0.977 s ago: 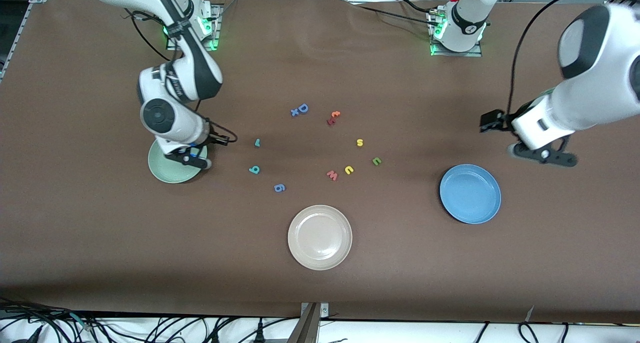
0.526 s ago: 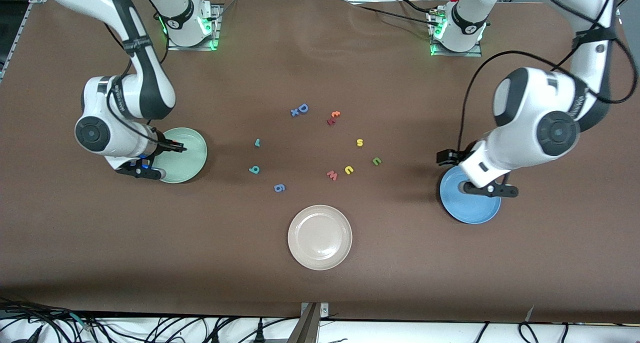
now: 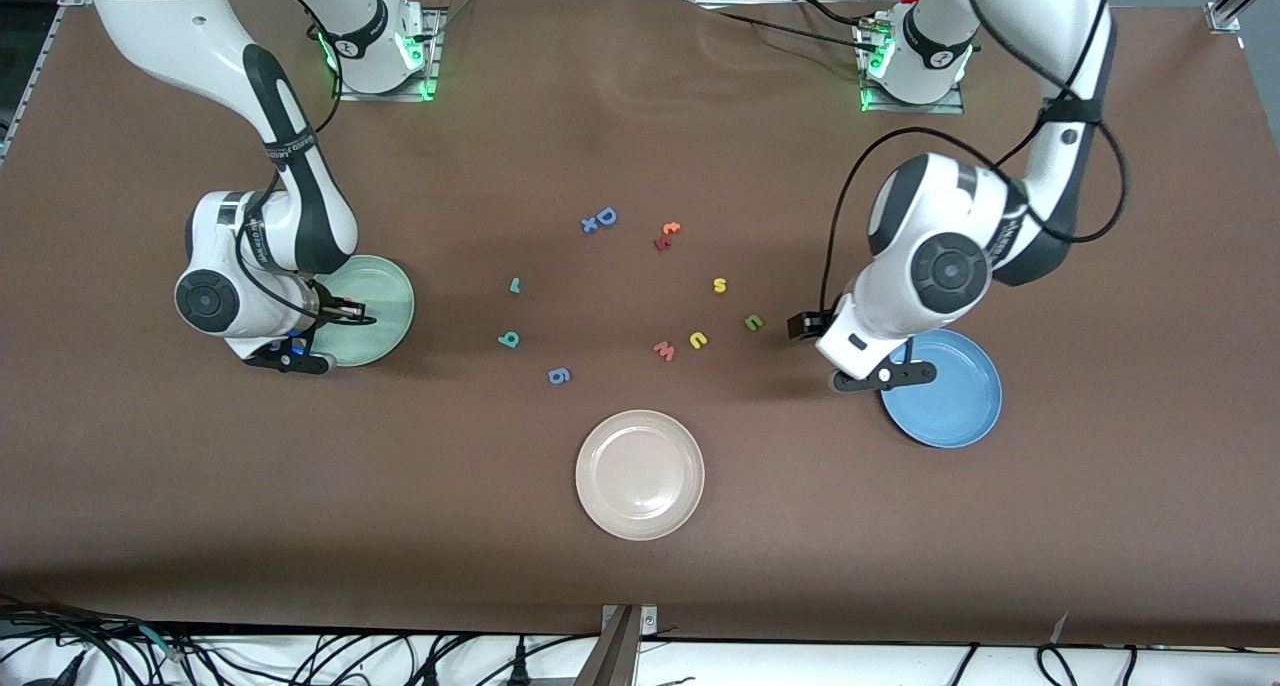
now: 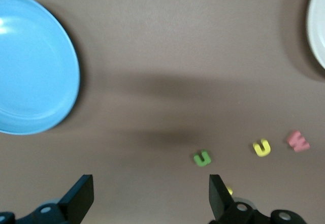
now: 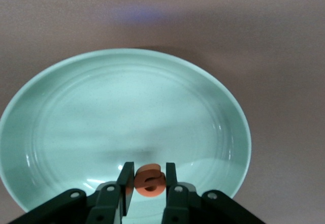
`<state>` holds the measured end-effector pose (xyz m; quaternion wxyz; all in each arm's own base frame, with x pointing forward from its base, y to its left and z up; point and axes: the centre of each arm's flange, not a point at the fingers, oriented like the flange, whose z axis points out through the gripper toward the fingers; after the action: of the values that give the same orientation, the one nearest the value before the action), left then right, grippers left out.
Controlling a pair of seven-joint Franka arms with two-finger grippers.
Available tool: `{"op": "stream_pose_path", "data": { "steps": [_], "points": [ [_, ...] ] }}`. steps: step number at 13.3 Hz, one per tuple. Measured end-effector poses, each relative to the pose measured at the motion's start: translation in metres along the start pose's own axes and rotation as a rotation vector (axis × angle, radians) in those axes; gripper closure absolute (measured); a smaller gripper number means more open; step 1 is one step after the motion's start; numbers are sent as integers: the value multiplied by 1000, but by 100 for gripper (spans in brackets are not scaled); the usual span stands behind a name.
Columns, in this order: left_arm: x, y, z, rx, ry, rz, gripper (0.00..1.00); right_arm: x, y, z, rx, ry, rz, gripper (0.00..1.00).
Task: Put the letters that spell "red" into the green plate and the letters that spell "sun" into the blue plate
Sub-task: 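Carry the orange 6 to the green plate while the left gripper reaches letters, then reach the teal 1 with the right gripper while the left gripper descends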
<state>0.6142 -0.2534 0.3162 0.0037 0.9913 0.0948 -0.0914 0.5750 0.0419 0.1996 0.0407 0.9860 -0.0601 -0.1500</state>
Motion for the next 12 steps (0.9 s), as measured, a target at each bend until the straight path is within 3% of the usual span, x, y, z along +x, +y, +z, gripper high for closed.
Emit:
{"op": "stream_pose_path", "data": {
  "steps": [3, 6, 12],
  "points": [
    [-9, 21, 38, -6, 2, -131, 0, 1, -1, -6, 3, 11, -1, 34],
    [-18, 24, 66, -60, -6, -229, 2, -4, -7, -36, 22, 42, -2, 2],
    [-40, 23, 116, -102, 61, -268, 4, -48, -110, -80, 82, 74, 146, 1]
  ]
}}
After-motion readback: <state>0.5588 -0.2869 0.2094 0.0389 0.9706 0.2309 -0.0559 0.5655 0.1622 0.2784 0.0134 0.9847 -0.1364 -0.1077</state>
